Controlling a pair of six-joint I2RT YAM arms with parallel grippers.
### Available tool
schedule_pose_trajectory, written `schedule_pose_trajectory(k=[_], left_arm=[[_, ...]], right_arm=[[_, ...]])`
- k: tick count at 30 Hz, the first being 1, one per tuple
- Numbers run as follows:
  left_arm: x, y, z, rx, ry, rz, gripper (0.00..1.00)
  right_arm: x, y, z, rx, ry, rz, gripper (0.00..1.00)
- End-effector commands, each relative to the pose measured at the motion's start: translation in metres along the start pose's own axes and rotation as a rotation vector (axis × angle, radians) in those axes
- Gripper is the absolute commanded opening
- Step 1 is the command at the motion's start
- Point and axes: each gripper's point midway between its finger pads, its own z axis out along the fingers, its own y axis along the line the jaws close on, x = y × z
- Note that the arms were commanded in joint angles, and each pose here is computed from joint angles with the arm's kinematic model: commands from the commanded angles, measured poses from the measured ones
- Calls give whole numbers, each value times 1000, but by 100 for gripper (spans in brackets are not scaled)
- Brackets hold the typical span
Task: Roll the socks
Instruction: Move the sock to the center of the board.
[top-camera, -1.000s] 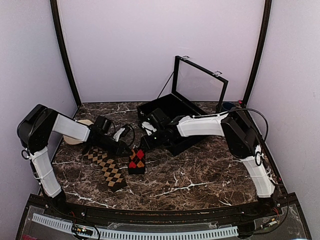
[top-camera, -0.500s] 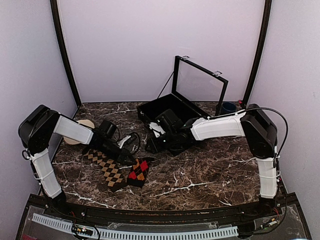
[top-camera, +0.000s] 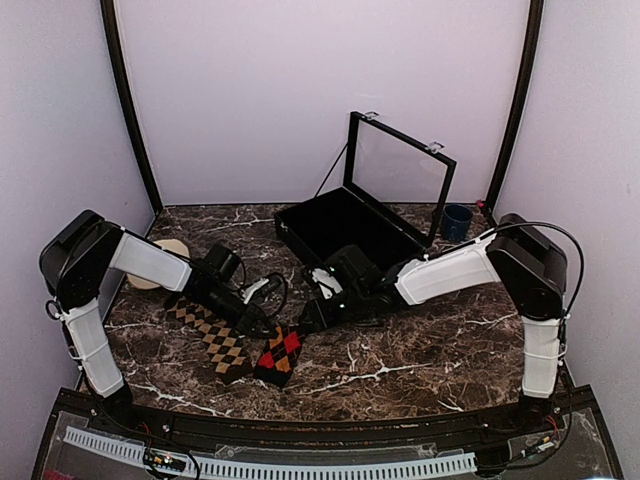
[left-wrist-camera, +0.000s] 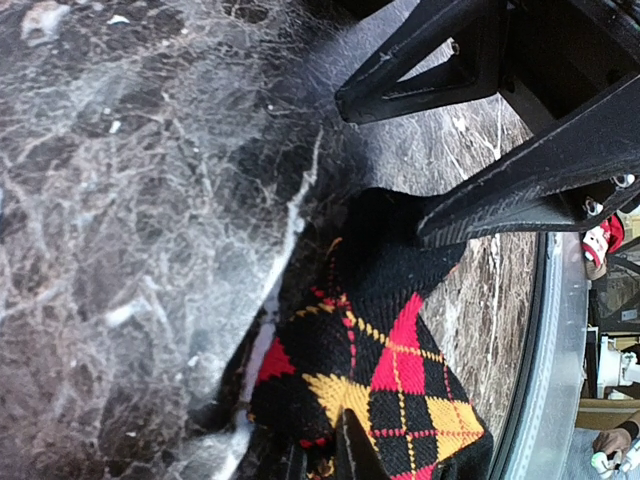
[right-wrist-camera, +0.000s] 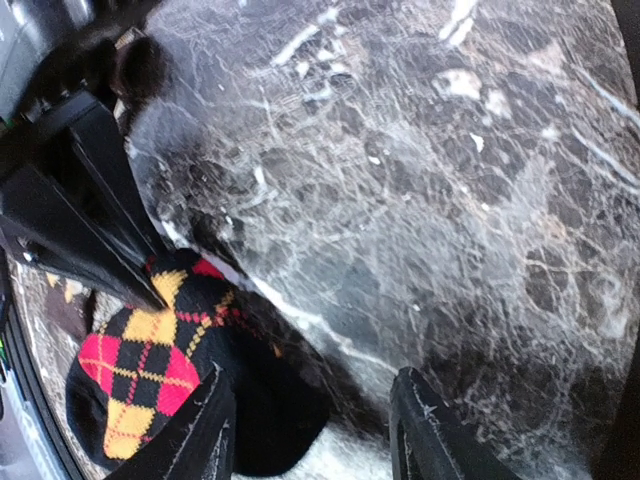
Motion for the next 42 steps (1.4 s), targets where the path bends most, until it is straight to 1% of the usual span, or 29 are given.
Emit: schedule_pose_trajectory(k=[1,5,6,9,19,22,31,33,35,36,39,40,42], left_arm=[[10,-4,6,15,51,-5,13],[11,-3,8,11,61,-4,13],[11,-2,9,11,63,-5,13],[12,-2,9,8,68,-7,13],[15,0,12,13,74,-12,13],[16,0,12,13,75,-13,13],[15,0,11,9,73,-13,13],[13,-1,11,11,70,-13,13],[14,-1,11,12,72,-16,13],[13,0,11,10,70,-15,13],[14,-1,11,12,73,-19,13],[15,-1,11,13,73,-20,13],[14,-1,12,14,73,-22,13]], right_arm=[[-18,28,-11,-107,-88,21,50],[-15,37,-9,-152,-86,46,50],[-3,33,-6,-147,-67,56,50],[4,33,-7,-155,-64,74,50],[12,33,-7,-173,-71,114,49],[11,34,-4,-187,-78,132,45],[16,34,2,-207,-73,166,26],[19,34,3,-212,-69,175,25],[23,32,4,-211,-63,184,26],[24,31,3,-208,-63,186,31],[25,28,-1,-194,-76,188,48],[26,28,-2,-191,-76,186,51],[29,27,-1,-189,-67,186,53]])
